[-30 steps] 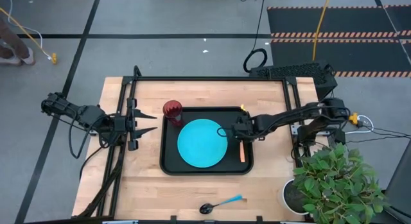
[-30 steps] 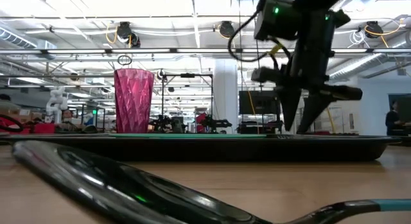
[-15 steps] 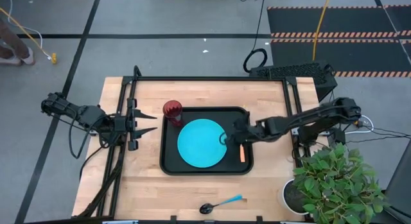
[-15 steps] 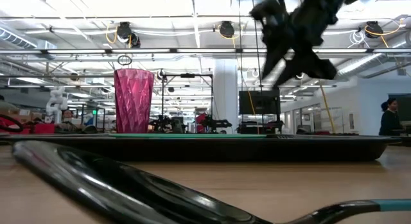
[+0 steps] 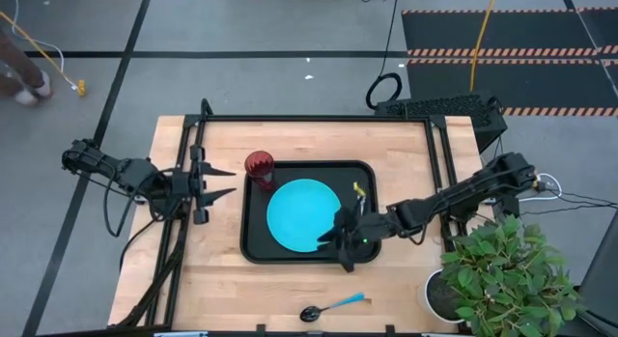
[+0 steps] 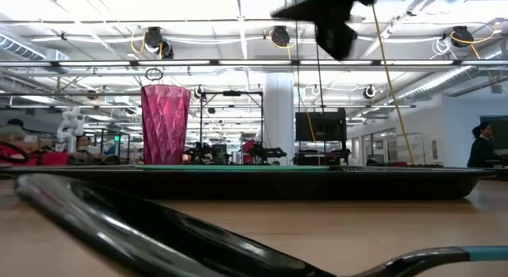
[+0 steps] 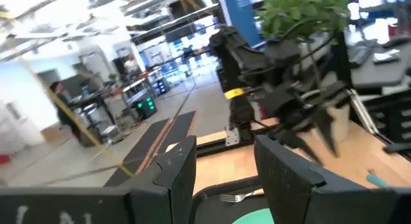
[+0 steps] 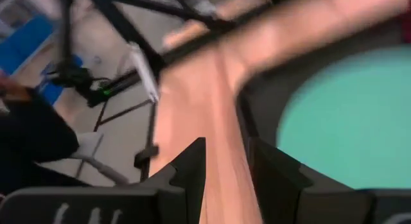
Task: Pick and place plate/cup/fork/spoon on tray
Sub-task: Put the spoon on the black food tray
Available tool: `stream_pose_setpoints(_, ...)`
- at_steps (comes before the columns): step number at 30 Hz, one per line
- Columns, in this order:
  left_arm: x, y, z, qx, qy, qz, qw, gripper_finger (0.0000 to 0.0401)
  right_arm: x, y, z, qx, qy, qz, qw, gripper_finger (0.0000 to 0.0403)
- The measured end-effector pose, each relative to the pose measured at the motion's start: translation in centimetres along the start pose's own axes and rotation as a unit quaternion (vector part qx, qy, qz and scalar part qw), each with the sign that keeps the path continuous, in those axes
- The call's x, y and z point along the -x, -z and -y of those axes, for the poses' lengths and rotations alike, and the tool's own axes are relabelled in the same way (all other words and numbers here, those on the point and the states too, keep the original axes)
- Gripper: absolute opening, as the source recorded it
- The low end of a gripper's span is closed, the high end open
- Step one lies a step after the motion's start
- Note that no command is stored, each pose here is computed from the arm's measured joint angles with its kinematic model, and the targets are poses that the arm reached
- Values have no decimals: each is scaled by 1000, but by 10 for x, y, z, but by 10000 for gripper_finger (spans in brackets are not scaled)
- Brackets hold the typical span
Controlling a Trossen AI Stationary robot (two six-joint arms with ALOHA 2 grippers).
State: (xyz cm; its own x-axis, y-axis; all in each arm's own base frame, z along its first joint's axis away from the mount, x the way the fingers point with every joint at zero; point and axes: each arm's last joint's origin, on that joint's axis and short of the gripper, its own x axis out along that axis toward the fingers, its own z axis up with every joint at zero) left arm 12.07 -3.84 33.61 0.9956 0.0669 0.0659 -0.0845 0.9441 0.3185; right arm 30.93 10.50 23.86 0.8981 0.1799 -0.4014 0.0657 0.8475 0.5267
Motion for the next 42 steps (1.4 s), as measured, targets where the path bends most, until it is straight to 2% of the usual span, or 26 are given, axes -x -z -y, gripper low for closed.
stream_pose_setpoints(3,-1,1,0,23,-25,-12,999,161,-1,-10,1,85,-12,37,996,112)
stream_pose_setpoints(6,-5,3,1,53,-46,-25,997,161,-2,-14,10,118,6,35,992,112)
stream_pose_setpoints(11,-14,11,8,76,-44,-63,994,161,-3,-20,14,158,32,-59,985,112)
stream_pose_setpoints(17,-21,17,15,108,-42,-87,990,161,-17,-55,-19,231,39,-112,966,112)
stream_pose_setpoints(22,-23,18,17,136,-43,-91,986,161,-44,-63,-41,262,65,-217,938,112)
stream_pose_setpoints(28,-23,19,18,155,-41,-93,983,161,-76,-44,-64,270,63,-326,904,112)
stream_pose_setpoints(32,-21,18,21,157,-30,-92,983,161,-91,-14,-72,274,75,-383,879,112)
stream_pose_setpoints(37,-20,20,25,153,-20,-93,984,161,-98,20,-74,239,89,-454,854,112)
stream_pose_setpoints(39,-20,19,24,155,-22,-88,984,161,-97,28,-76,227,89,-467,850,112)
stream_pose_setpoints(42,-21,17,24,151,-22,-80,985,161,-94,33,-84,219,91,-465,853,112)
